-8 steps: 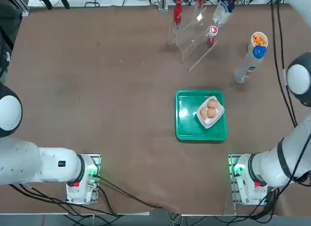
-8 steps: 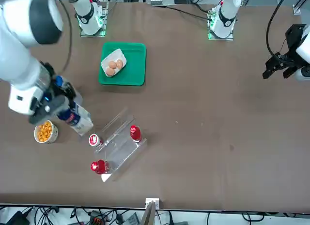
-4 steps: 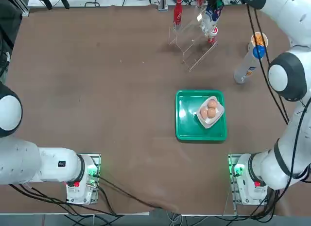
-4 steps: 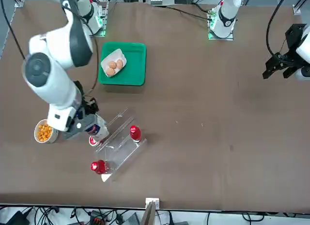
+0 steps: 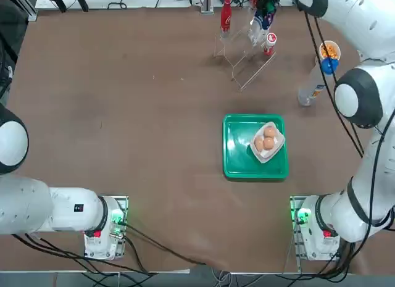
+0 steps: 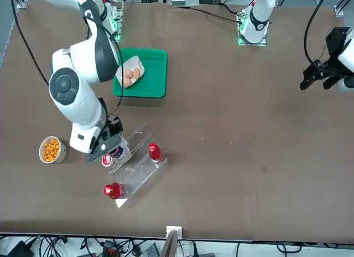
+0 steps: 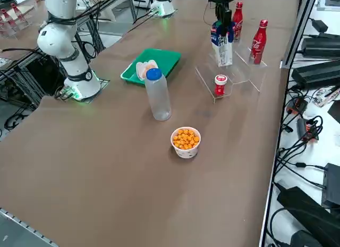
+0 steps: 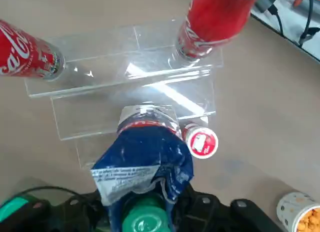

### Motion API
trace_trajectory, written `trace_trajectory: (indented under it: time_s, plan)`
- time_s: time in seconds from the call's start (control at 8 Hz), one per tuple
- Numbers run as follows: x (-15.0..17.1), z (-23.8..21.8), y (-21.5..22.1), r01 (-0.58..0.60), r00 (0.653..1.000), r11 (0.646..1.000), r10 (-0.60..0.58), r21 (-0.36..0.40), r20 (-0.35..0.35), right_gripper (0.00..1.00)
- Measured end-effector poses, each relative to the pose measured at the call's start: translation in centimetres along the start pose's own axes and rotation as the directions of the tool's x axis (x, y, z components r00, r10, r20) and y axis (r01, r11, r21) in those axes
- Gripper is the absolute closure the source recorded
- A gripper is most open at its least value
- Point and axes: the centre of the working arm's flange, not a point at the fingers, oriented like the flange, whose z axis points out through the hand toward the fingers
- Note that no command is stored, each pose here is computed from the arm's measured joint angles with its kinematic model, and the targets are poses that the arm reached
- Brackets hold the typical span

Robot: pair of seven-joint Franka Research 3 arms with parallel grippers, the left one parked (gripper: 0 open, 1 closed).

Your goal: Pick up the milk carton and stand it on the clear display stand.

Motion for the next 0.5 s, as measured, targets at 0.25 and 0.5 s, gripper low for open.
trace_trajectory:
  time_s: [0.25,0.5]
  plan:
    - [0.5,0.9,-0.3,0.003,1.0,1.0,-0.003,-0.001,-0.007,0.58]
    - [0.8,2.0,-0.5,0.007,1.0,1.0,-0.007,-0.001,-0.006,0.59]
